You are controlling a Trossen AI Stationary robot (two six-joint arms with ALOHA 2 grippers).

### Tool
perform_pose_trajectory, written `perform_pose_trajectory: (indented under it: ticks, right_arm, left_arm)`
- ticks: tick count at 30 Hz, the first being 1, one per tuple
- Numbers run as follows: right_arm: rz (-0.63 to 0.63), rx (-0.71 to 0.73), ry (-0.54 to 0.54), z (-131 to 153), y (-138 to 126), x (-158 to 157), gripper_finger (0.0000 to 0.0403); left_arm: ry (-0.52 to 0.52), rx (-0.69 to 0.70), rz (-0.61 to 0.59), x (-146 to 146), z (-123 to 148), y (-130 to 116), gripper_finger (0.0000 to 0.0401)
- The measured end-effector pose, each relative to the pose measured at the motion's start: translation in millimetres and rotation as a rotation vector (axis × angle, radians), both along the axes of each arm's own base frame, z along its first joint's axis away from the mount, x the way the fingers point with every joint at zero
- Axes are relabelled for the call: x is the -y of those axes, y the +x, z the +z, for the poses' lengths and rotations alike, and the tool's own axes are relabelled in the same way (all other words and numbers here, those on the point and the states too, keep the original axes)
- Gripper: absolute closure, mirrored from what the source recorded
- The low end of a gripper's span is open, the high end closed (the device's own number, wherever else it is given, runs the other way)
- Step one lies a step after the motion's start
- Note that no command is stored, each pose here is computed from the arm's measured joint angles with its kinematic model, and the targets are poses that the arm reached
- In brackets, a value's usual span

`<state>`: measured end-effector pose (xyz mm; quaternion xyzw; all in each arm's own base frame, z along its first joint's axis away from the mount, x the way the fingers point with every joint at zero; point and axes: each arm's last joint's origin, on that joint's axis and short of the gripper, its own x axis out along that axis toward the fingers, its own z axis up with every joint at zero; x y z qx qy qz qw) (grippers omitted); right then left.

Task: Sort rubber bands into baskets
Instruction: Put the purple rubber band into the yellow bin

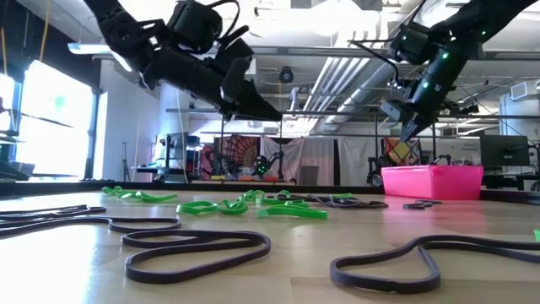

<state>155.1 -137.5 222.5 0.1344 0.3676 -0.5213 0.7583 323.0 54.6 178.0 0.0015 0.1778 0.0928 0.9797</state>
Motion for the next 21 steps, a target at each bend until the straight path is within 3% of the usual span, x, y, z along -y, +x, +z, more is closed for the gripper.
perform_pose_trajectory:
  ticks: [5, 13, 21]
  right_arm:
    - [0.074, 0.076, 0.058, 4.2, 3.4, -13.0, 0.0383]
    - [0.489, 0.162, 0.234, 4.1, 31.5, -60.7, 0.0381]
    - [0.702, 0.084, 0.303, -3.3, 44.6, -113.5, 0.0354]
  left_arm:
    - [-0.04, 0.08, -0.02, -0.8, -10.9, -13.1, 0.04]
    - [-0.035, 0.052, -0.034, 4.2, -25.1, -25.0, 0.04]
    - [-0.01, 0.037, -0.058, 8.7, -28.6, -27.3, 0.0401]
